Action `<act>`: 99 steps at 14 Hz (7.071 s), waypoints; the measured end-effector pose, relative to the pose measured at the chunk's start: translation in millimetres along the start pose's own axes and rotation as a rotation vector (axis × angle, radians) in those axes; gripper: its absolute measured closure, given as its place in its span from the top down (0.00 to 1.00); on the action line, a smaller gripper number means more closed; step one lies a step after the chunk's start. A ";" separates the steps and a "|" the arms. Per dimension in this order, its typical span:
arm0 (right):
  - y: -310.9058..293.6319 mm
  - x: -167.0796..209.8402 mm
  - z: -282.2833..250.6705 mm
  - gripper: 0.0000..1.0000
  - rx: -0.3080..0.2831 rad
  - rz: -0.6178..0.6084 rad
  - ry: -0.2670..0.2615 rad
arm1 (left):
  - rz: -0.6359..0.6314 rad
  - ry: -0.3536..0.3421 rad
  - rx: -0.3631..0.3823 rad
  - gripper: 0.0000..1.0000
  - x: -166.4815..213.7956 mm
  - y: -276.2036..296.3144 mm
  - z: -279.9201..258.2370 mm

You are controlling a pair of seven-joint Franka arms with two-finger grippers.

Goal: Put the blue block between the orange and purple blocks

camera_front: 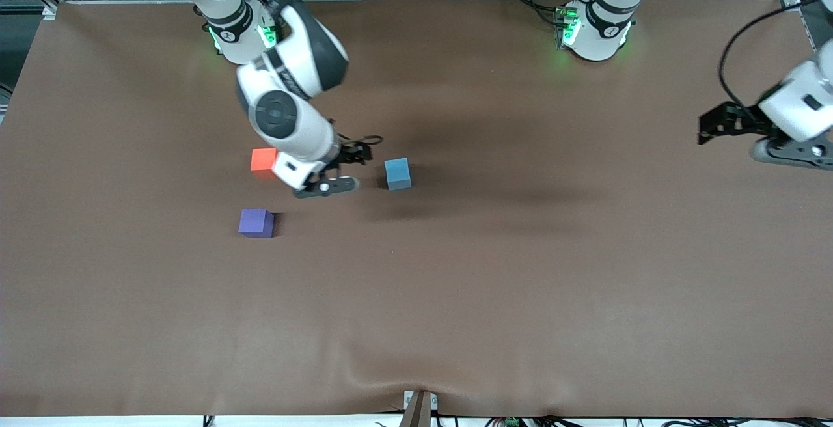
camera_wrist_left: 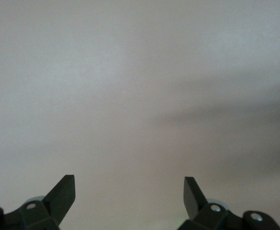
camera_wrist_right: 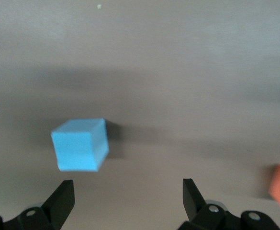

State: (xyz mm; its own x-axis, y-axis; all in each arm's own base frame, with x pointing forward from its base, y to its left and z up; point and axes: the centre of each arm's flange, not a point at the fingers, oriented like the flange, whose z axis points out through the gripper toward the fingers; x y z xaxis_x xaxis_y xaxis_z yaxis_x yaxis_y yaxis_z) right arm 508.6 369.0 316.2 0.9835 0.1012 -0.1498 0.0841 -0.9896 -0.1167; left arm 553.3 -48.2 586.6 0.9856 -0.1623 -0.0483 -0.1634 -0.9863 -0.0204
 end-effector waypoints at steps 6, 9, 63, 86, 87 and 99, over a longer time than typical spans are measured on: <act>-54.7 -12.8 80.0 1.00 0.009 0.071 0.048 | -0.001 -0.002 0.004 1.00 -6.4 24.2 -26.2; -66.0 -18.6 97.6 1.00 0.008 0.065 0.053 | 0.002 -0.002 0.004 1.00 -8.0 25.7 -32.1; 267.7 -11.1 55.0 0.53 -0.082 0.138 0.057 | -0.046 -0.005 -0.018 1.00 -7.2 17.9 -35.3; 259.5 3.5 49.8 1.00 -0.091 0.133 -0.046 | -0.046 -0.006 -0.019 1.00 -6.8 17.7 -34.6; 255.1 12.6 24.4 1.00 -0.090 0.133 -0.069 | -0.047 -0.006 -0.019 1.00 -6.8 17.6 -34.6; 286.8 37.1 -329.5 1.00 -0.048 0.200 0.096 | -0.048 -0.005 -0.019 1.00 -6.7 16.8 -34.8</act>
State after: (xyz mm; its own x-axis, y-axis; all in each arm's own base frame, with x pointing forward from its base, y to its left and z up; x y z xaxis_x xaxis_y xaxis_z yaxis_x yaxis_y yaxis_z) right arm 621.9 55.3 600.8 0.9919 -0.1057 -0.0706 -0.1091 -0.9929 -0.0470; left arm 545.5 -64.7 621.3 0.9920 -0.1147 -0.0530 -0.1151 -0.9933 -0.0043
